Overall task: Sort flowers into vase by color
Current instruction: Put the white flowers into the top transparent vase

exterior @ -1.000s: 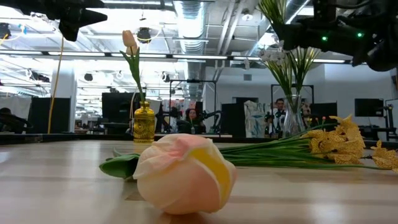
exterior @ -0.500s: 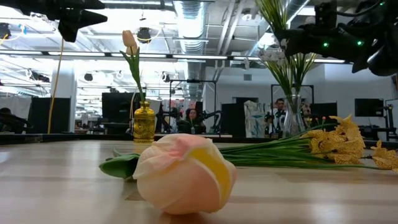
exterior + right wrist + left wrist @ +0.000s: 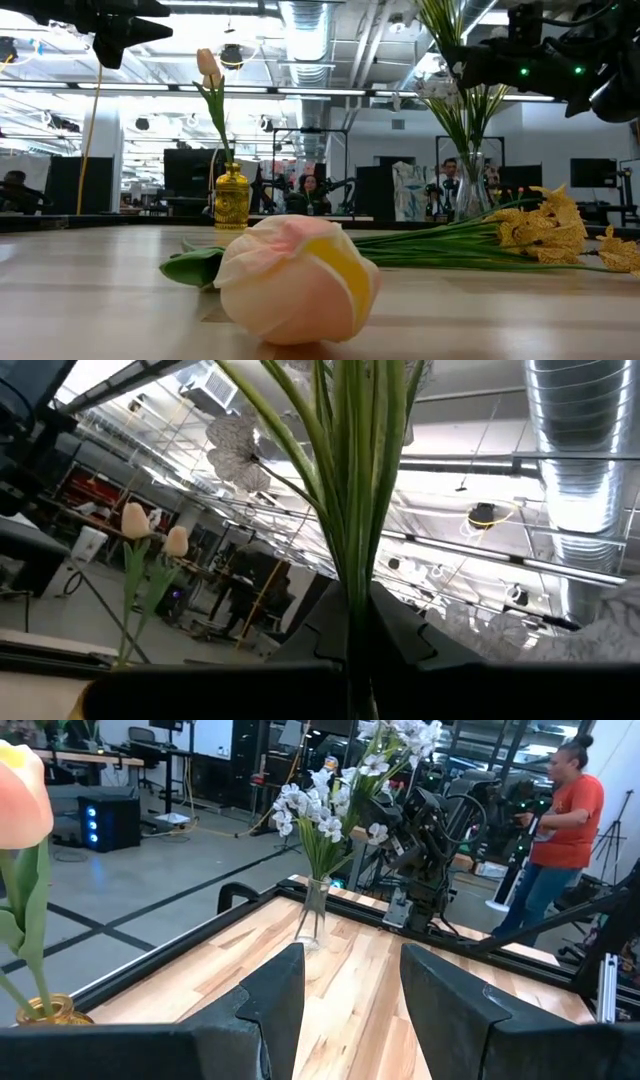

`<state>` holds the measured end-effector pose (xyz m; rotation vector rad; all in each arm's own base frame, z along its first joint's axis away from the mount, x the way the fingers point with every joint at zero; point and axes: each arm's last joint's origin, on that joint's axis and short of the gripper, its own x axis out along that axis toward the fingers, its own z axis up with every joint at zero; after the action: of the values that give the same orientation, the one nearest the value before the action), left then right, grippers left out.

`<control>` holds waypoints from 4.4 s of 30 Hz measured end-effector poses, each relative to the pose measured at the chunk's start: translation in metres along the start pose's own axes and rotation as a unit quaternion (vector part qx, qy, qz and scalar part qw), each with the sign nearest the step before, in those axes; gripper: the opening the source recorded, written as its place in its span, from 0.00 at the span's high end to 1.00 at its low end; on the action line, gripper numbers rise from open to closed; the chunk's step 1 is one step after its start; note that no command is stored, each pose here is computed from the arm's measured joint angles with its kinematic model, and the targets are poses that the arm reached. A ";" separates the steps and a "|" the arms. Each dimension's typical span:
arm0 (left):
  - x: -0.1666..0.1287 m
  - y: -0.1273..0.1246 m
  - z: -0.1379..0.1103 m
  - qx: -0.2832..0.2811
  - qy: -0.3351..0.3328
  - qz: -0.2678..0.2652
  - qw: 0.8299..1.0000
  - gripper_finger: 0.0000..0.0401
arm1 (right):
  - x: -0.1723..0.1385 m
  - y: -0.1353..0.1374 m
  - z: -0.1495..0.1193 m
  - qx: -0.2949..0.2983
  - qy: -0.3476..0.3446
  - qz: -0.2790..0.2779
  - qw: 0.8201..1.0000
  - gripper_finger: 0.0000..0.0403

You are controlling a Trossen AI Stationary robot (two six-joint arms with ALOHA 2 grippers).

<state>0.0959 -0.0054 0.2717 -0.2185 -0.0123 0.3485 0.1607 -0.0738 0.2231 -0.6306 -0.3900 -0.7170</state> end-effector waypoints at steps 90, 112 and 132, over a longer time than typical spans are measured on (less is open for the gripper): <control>0.000 0.000 0.000 0.000 0.001 -0.005 1.000 0.62 | 0.003 0.024 -0.009 0.030 0.167 -0.145 0.975 0.37; 0.000 -0.002 0.000 0.002 0.008 -0.032 0.999 0.62 | 0.040 0.040 0.041 0.043 0.302 -0.322 0.897 0.34; 0.000 -0.003 -0.002 0.014 0.016 -0.050 0.999 0.62 | 0.056 0.056 0.104 0.152 0.321 -0.337 0.872 0.34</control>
<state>0.0967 -0.0083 0.2707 -0.1960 0.0140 0.2454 0.2266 -0.0005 0.3083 0.0930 -0.0805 -1.4444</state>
